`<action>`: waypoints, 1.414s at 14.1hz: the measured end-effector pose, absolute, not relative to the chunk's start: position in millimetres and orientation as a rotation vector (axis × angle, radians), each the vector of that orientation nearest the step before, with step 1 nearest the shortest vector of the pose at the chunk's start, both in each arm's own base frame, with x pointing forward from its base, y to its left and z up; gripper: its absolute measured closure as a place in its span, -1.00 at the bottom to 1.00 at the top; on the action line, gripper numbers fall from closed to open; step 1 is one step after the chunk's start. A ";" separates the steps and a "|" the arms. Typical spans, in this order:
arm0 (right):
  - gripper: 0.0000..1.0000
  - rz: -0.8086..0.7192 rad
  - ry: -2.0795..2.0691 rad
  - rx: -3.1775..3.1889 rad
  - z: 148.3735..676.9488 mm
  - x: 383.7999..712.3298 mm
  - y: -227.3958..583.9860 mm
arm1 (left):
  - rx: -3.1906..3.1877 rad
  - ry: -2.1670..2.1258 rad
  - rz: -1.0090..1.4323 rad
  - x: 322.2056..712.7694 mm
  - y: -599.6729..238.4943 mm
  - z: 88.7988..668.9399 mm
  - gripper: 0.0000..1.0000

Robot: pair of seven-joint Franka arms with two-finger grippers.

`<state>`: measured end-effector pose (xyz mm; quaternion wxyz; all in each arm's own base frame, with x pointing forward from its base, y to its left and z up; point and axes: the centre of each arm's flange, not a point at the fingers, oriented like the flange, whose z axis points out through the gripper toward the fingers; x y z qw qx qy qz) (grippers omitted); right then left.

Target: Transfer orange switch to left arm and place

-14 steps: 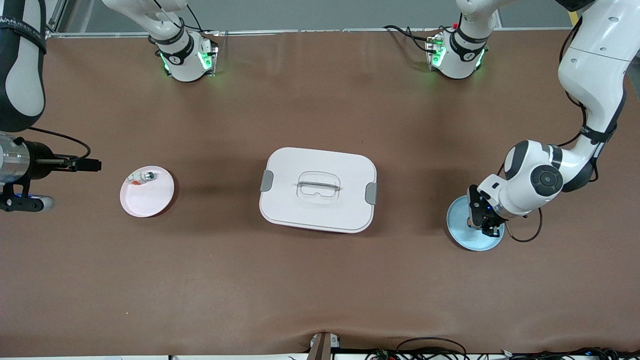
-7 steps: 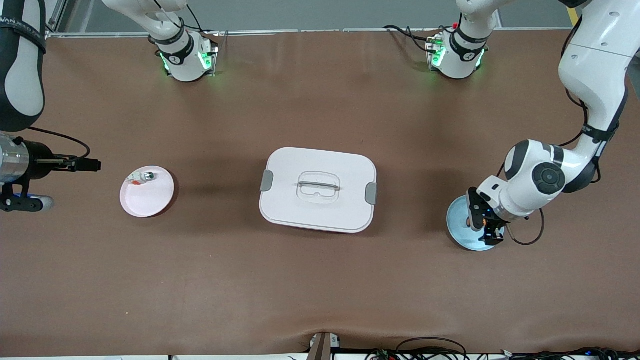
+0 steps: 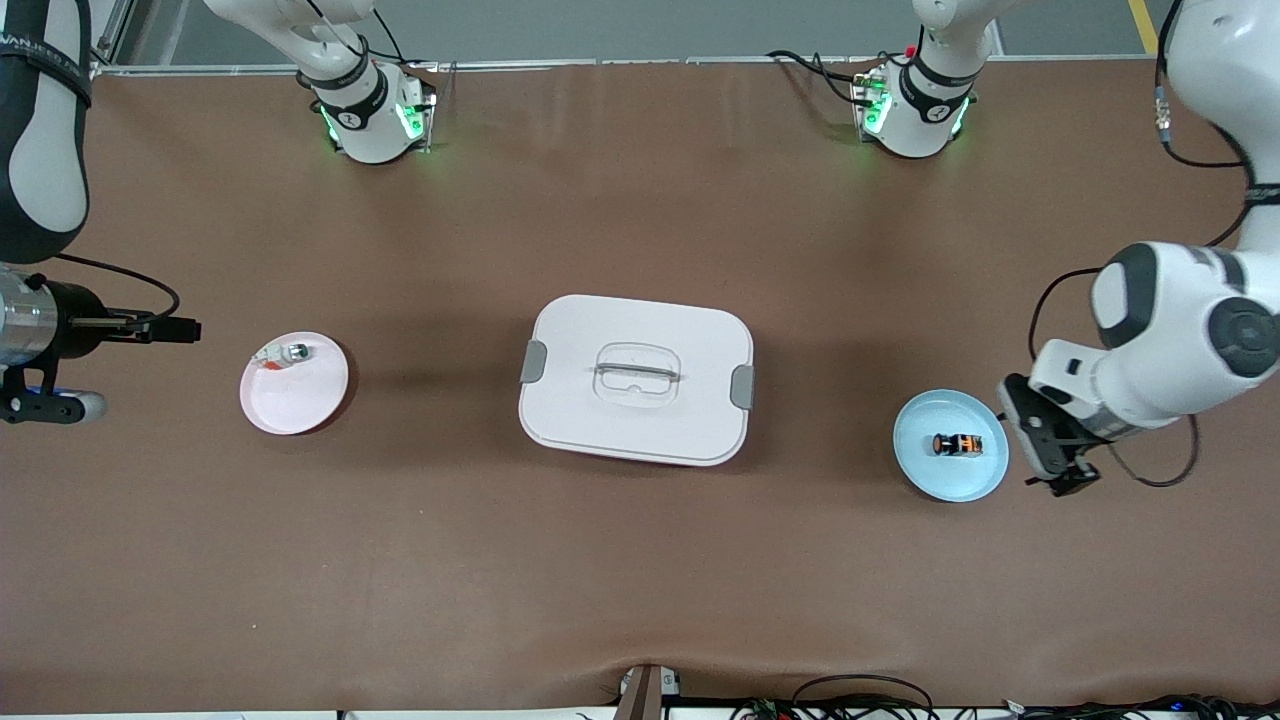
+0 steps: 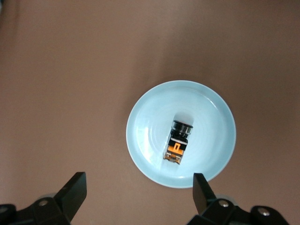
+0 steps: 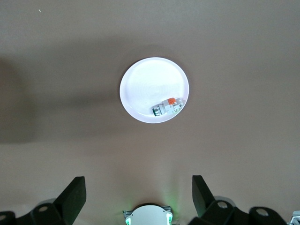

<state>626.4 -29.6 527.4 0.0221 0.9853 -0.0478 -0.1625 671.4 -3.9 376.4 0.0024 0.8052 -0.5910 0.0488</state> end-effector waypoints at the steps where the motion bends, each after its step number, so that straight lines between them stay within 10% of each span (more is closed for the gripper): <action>1: -1.00 -0.489 -0.149 3.053 531.5 626.9 -30.0 | 2.583 -1.766 0.145 675.3 -0.4 394.4 -1.00; 20: -1.00 -0.202 -0.227 3.135 583.8 627.3 -58.8 | 3.128 -0.139 0.053 631.9 -39.5 569.4 -1.00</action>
